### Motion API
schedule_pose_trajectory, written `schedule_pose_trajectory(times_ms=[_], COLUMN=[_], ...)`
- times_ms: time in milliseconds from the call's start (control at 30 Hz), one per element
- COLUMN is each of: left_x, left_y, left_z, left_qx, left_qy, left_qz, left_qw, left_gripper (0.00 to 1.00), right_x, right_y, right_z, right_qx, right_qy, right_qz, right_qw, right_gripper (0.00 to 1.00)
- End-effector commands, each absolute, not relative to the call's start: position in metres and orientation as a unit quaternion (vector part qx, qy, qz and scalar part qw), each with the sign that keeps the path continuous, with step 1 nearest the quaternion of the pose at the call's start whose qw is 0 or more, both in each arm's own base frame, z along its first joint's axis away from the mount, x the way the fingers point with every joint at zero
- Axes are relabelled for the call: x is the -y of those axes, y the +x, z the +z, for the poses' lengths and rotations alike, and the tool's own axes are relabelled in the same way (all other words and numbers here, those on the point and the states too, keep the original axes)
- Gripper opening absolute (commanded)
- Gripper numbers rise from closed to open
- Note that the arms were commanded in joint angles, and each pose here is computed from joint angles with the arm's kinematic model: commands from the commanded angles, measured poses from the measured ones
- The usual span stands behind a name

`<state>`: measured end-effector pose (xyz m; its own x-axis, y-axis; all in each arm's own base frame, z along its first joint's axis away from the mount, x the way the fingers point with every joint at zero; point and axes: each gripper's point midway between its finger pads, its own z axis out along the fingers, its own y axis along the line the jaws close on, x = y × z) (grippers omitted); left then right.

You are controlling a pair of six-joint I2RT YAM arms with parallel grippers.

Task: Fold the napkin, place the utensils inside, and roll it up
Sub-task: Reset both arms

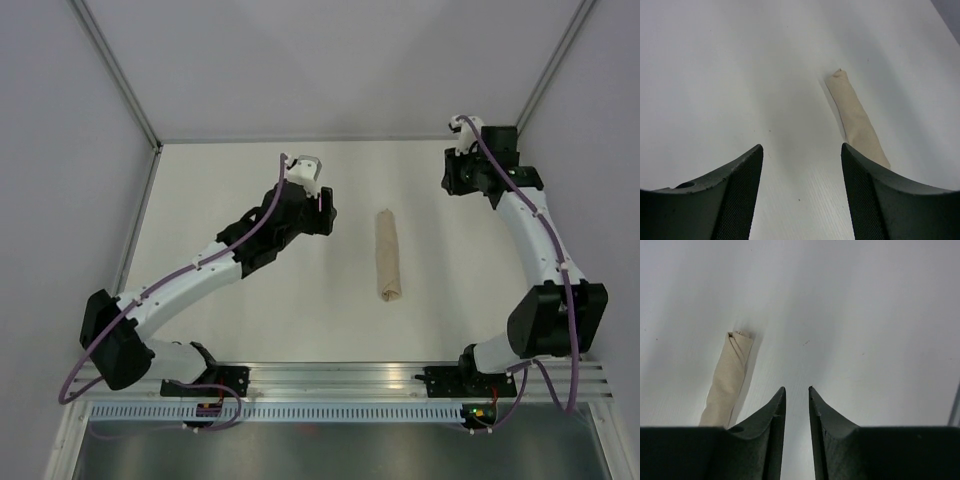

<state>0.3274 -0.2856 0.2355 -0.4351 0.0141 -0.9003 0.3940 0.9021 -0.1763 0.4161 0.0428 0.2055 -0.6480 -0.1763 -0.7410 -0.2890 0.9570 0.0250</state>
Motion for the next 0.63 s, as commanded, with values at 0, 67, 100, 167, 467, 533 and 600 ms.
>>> schedule_pose_trajectory(times_ms=[0,67,100,167,467,533,600], left_x=[0.263,0.256,0.251,0.248,0.236,0.234,0.234], left_y=[0.310,0.303,0.299,0.294,0.284,0.282,0.281], left_z=[0.242,0.242,0.252,0.253,0.268,0.271,0.271], left_qx=[-0.823,-0.823,-0.816,-0.814,-0.803,-0.802,-0.802], left_qy=[0.158,0.162,0.161,0.163,0.171,0.170,0.171], left_qz=[-0.174,-0.170,-0.177,-0.180,-0.182,-0.183,-0.186], left_qw=[0.518,0.517,0.526,0.527,0.541,0.542,0.542], left_gripper=[0.69,0.70,0.70,0.70,0.71,0.71,0.71], right_x=[-0.036,-0.030,-0.029,-0.027,-0.026,-0.026,-0.026], right_y=[0.396,0.383,0.378,0.369,0.354,0.355,0.355], right_z=[0.246,0.258,0.262,0.269,0.267,0.268,0.270], right_qx=[-0.882,-0.875,-0.872,-0.866,-0.857,-0.857,-0.855], right_qy=[-0.122,-0.115,-0.110,-0.106,-0.094,-0.093,-0.091], right_qz=[0.064,0.052,0.050,0.042,0.044,0.043,0.044], right_qw=[0.450,0.467,0.474,0.488,0.505,0.506,0.508], right_gripper=[0.31,0.36,0.37,0.39,0.39,0.39,0.40])
